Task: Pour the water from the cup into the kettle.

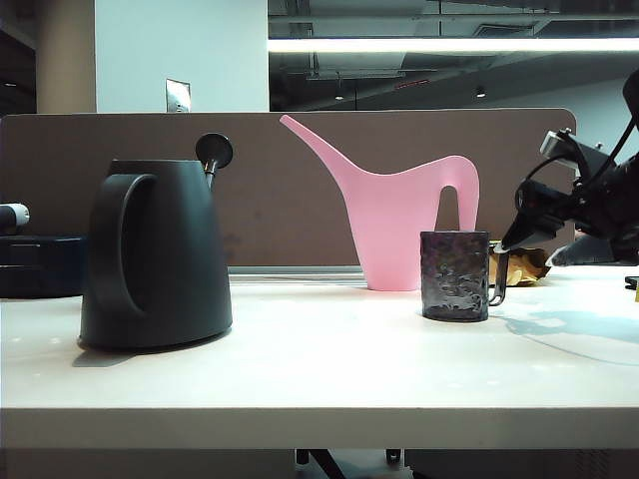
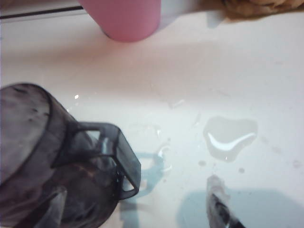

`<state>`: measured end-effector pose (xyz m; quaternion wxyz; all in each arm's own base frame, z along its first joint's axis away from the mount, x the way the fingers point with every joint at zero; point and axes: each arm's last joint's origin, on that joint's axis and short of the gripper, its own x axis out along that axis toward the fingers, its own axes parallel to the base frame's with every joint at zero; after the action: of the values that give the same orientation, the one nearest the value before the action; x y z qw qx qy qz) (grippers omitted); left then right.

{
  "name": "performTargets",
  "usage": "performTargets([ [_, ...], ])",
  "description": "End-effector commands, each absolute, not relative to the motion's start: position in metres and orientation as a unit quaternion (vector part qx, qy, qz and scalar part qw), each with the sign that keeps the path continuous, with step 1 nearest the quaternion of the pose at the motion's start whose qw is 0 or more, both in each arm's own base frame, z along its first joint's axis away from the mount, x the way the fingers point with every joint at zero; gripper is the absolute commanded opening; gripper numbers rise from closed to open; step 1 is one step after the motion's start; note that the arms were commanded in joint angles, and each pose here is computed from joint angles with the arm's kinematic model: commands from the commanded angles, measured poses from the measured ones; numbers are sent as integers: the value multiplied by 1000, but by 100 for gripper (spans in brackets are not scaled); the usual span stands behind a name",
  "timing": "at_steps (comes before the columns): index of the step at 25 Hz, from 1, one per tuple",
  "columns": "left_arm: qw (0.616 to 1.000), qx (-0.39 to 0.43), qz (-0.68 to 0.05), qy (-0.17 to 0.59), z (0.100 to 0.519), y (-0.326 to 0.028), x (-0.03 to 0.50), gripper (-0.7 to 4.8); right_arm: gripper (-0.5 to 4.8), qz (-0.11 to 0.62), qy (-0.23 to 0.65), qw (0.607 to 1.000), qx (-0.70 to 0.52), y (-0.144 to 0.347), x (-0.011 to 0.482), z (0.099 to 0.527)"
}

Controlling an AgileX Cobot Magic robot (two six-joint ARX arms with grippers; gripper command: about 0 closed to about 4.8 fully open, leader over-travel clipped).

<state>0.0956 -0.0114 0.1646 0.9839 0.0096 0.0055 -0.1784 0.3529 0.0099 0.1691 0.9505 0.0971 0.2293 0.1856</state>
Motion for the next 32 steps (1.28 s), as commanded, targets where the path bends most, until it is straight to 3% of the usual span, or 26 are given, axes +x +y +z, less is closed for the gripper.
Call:
performTargets([
  [1, 983, 8, -181, 1, 166, -12, 95, -5, 387, 189, 227, 951, 96, 10, 360, 168],
  [19, 983, 8, -181, 1, 166, -12, 95, -5, 386, 196, 241, 946, 97, 16, 395, 146],
  [21, 983, 8, -181, 1, 166, -12, 95, -5, 344, 196, 242, 945, 98, 16, 400, 143],
  [23, 983, 8, -181, 1, 166, -12, 95, -5, 269, 196, 243, 945, 98, 16, 402, 141],
  [30, 983, 8, -181, 1, 166, -12, 95, -5, 182, 197, 231, 948, 95, 16, 403, 142],
  [32, 983, 8, -181, 1, 166, -12, 95, -5, 114, 198, 230, 948, 95, 16, 403, 143],
])
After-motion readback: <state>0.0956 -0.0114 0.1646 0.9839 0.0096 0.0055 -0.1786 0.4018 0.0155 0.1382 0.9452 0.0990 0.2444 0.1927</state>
